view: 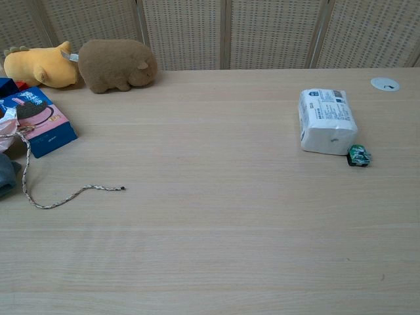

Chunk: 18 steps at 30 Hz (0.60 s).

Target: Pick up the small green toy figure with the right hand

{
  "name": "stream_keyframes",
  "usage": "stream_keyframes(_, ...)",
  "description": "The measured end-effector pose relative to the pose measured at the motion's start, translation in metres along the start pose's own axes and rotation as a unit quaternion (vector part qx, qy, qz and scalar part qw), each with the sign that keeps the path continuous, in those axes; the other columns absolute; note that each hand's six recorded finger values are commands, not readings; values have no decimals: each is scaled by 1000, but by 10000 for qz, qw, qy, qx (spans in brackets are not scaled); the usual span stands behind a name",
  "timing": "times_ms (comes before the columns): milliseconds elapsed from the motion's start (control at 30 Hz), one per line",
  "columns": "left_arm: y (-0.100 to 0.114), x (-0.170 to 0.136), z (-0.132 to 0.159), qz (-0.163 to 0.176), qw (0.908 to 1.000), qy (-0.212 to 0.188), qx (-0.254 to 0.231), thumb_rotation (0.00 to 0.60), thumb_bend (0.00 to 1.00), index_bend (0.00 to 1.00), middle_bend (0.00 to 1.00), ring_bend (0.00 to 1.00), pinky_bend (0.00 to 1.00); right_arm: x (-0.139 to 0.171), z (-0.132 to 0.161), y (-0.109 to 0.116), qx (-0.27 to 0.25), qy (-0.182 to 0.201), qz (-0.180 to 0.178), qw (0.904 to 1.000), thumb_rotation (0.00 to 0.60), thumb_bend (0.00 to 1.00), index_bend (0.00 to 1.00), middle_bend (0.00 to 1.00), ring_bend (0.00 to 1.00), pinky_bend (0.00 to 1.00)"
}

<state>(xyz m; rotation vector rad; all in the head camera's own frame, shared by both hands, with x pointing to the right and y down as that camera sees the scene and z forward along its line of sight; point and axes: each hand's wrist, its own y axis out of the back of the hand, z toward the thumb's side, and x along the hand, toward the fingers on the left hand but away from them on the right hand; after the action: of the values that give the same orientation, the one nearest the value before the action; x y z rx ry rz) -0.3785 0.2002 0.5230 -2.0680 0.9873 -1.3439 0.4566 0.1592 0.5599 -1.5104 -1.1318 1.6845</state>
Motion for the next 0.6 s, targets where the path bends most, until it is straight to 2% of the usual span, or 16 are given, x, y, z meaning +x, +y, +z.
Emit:
stream_keyframes(333, 3, -4, 1, 63, 10000, -27, -29, 600, 5, 0, 0, 0, 0, 3, 4, -1, -95, 63, 12, 9999, 600, 221, 139, 45, 0, 0)
stream_keyframes(600, 2, -4, 5, 39, 9999, -119, -75, 600, 5, 0, 0, 0, 0, 10, 14, -11, -130, 192, 224, 9995, 600, 216, 132, 39, 0, 0)
